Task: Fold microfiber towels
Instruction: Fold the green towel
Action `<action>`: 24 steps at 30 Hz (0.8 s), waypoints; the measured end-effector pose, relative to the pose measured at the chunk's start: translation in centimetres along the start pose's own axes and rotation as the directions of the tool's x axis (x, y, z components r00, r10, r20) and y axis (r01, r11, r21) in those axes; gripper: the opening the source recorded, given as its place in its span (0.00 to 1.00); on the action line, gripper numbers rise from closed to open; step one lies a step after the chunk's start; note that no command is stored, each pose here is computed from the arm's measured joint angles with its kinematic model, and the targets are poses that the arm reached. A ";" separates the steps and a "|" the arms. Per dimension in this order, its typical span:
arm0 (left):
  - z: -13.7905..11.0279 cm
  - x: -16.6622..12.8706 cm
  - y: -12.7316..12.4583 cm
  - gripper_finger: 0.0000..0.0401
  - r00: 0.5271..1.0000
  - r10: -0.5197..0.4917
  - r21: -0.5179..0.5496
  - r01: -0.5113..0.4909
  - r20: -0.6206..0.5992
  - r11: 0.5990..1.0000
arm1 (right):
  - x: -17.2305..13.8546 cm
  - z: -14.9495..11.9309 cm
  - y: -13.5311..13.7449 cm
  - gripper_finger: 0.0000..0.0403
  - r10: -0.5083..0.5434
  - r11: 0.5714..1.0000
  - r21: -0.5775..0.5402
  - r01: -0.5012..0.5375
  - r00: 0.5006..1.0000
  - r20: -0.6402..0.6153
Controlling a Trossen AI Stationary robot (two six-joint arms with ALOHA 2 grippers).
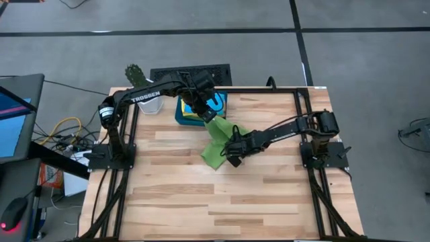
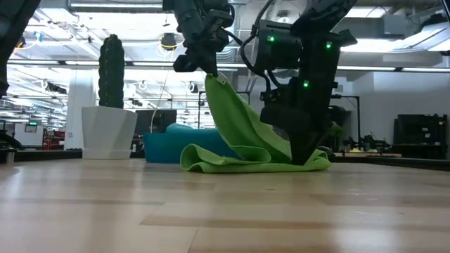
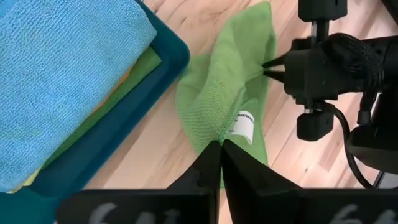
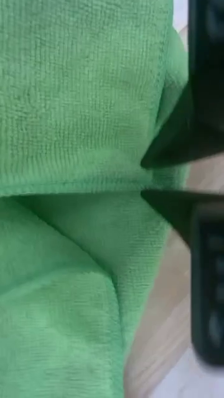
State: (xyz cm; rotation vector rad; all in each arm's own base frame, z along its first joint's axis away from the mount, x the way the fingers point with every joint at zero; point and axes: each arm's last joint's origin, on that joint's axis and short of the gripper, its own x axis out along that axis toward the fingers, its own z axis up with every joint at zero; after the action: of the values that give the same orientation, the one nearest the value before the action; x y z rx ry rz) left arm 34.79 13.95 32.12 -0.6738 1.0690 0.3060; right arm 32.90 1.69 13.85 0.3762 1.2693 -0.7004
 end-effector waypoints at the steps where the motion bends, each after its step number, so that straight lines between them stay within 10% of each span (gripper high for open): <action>1: 0.0 0.0 0.0 0.00 1.000 0.000 0.000 0.000 0.000 1.000 | -0.2 0.0 0.0 0.11 0.004 1.000 -0.012 -0.004 1.000 -0.009; 12: -1.3 -0.1 -0.2 0.00 0.989 -0.060 -0.034 0.055 -0.139 0.998 | -9.6 0.1 -0.2 0.02 0.087 0.991 -0.101 -0.085 0.996 0.014; 24: -5.5 -5.2 -4.4 0.00 0.986 -0.106 0.013 0.108 -0.133 0.994 | -21.5 -4.3 -4.9 0.01 0.307 0.945 0.039 -0.325 0.922 0.237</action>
State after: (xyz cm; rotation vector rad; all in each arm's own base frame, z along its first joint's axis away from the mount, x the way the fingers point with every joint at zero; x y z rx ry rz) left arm 30.91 7.51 36.62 -0.7388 1.1558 0.1595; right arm 23.64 6.52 33.74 0.5357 0.9370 -0.5003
